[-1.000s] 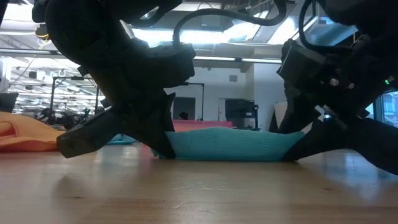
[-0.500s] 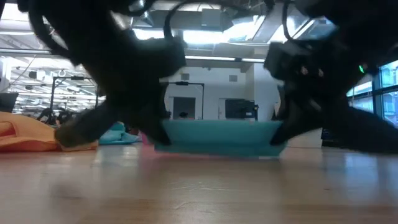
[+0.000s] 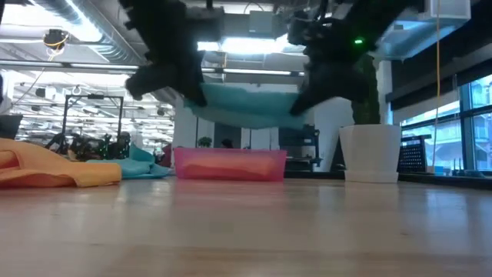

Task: Roll microfiber towels into tight, uniform cylinder then place into a basket
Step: Put the rolled bottom blue towel into the red bin

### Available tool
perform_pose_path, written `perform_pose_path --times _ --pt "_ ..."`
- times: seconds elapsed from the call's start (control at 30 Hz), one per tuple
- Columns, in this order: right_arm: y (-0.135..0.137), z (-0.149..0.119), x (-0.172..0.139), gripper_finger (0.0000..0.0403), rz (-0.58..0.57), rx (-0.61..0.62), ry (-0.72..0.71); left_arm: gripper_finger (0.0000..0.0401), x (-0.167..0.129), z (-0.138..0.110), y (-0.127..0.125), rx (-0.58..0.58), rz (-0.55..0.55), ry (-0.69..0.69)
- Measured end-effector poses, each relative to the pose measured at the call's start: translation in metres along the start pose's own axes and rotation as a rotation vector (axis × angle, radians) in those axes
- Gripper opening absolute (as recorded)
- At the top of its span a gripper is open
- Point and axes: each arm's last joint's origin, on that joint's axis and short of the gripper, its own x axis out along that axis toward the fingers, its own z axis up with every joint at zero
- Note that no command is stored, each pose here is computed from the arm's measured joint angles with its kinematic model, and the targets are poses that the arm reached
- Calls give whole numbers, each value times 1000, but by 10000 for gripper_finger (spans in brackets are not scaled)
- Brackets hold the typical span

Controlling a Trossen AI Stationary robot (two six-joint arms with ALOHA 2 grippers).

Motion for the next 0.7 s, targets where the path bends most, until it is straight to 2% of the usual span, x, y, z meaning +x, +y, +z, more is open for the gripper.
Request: perform_pose_path --times 0.2,0.43,0.7 --pt "-68 -9 32 20 -60 55 -26 0 35 -22 57 -28 18 134" --pt "-128 -26 68 20 -103 154 -85 0 83 -53 113 -122 -58 198" --pt "-158 -48 110 20 -109 156 -103 0 119 -89 156 -212 -125 168"
